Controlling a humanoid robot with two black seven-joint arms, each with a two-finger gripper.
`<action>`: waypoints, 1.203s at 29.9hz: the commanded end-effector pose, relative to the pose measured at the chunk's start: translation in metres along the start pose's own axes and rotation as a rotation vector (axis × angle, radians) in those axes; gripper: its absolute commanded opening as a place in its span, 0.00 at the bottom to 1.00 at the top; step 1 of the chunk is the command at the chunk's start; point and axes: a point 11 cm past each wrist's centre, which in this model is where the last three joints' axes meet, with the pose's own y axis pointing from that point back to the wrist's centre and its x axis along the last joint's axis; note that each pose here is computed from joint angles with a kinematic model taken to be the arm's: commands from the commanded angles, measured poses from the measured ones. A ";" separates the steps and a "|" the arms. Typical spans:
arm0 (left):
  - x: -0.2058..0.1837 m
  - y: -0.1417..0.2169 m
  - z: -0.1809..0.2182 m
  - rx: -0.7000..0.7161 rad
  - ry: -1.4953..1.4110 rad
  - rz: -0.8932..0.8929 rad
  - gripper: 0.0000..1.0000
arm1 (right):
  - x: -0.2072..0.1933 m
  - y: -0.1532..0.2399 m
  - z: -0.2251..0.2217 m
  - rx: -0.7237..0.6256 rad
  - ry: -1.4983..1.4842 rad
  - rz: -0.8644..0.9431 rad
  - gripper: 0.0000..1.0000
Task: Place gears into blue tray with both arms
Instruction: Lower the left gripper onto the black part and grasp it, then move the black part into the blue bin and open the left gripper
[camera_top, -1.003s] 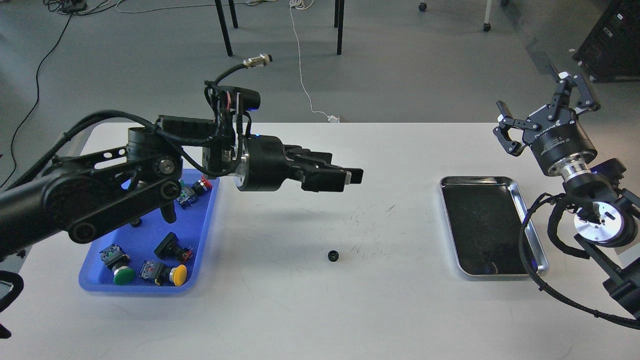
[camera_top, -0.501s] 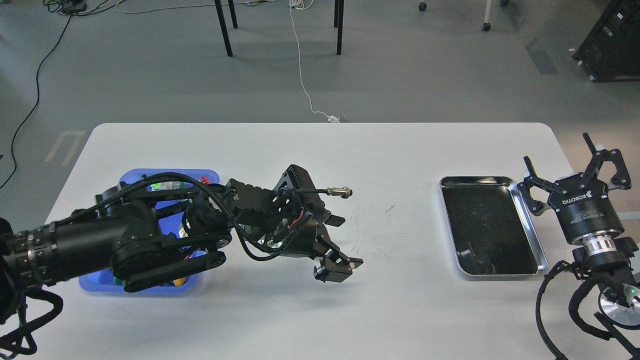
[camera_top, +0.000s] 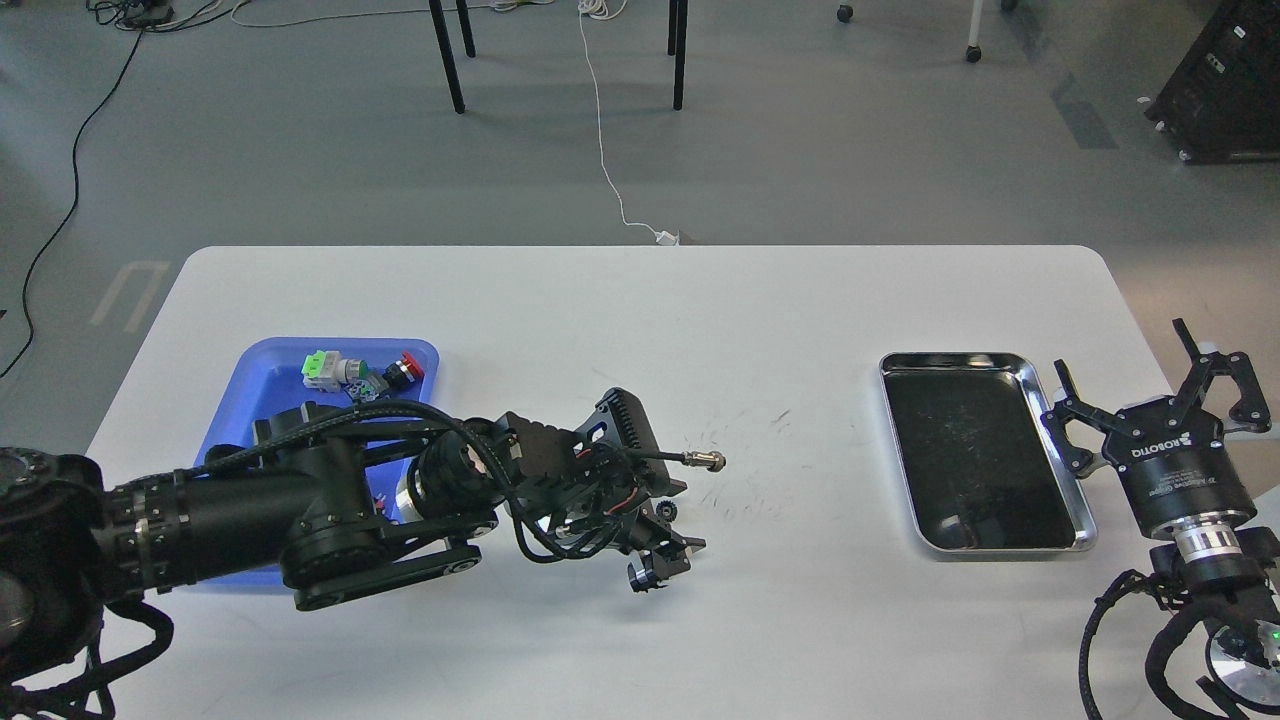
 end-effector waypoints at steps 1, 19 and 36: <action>-0.007 -0.005 -0.007 0.020 0.025 -0.017 0.50 | 0.000 0.000 0.001 -0.002 -0.002 -0.001 0.99; -0.013 -0.005 -0.010 0.026 0.038 -0.027 0.11 | 0.001 -0.001 -0.002 0.004 0.007 0.001 0.99; -0.096 0.154 -0.092 0.227 0.197 0.002 0.11 | -0.002 -0.003 -0.003 0.005 0.007 -0.010 0.99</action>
